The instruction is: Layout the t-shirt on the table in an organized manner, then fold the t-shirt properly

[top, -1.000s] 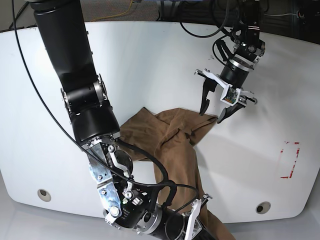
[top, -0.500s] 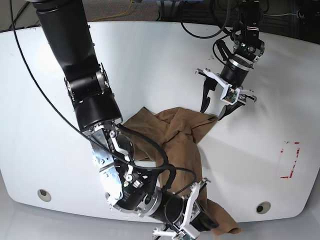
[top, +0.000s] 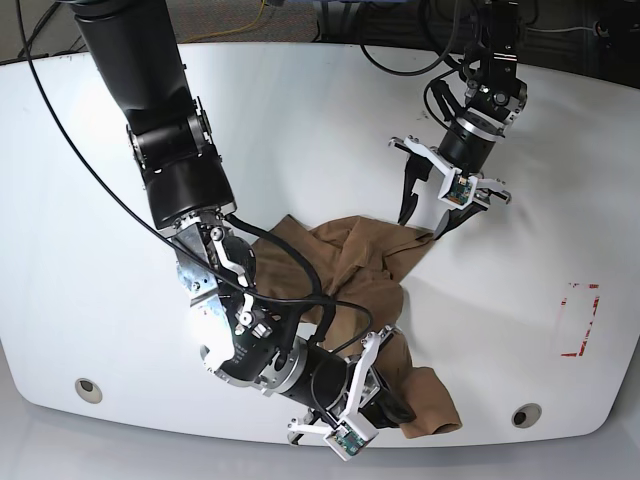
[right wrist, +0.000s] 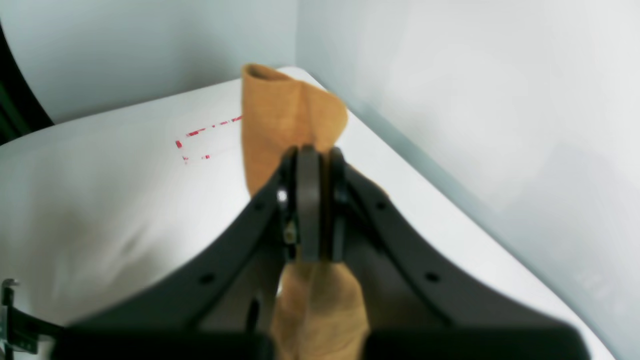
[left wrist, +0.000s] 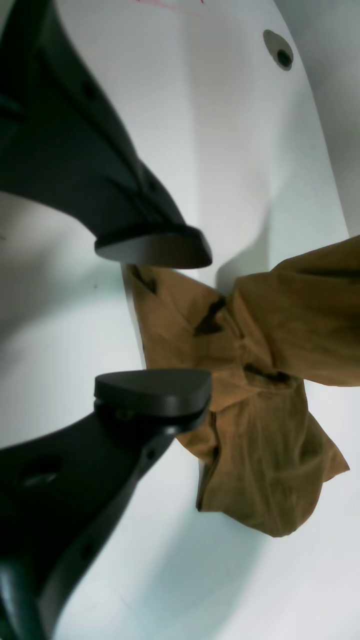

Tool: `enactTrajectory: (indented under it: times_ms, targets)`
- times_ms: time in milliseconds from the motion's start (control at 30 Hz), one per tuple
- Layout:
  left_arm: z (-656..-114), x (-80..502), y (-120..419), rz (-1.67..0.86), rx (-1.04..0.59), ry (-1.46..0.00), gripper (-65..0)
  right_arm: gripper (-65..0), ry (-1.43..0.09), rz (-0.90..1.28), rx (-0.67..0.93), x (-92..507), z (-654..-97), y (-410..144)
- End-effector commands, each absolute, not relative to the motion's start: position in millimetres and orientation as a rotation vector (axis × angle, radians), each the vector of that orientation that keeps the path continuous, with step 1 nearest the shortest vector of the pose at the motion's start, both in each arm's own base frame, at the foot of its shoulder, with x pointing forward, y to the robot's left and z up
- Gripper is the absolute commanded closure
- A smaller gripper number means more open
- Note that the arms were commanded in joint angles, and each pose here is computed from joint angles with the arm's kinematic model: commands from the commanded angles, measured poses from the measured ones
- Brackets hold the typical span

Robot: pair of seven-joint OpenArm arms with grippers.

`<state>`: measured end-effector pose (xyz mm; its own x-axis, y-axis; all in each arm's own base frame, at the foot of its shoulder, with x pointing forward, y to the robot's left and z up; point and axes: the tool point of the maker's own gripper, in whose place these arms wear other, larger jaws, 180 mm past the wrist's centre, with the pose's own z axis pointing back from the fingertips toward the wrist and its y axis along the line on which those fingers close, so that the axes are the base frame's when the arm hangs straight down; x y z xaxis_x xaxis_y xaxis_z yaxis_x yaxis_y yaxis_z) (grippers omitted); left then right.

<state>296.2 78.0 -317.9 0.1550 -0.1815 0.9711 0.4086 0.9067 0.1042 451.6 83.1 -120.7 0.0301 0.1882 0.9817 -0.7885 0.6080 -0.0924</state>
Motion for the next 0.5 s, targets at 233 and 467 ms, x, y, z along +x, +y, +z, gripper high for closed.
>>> enactTrajectory:
  times_ms: [233, 467]
  targets:
    - [-325.9, 301.7, 50.8, -0.512, -0.23, -1.35, -29.6, 0.0, -1.466, 0.847, 0.597, 454.3, -66.5, 92.8]
    - [-347.7, 308.7, 50.5, -0.514, -0.23, -1.299, -29.6, 0.0, -1.491, 0.857, 0.613, 454.1, -51.7, 101.5]
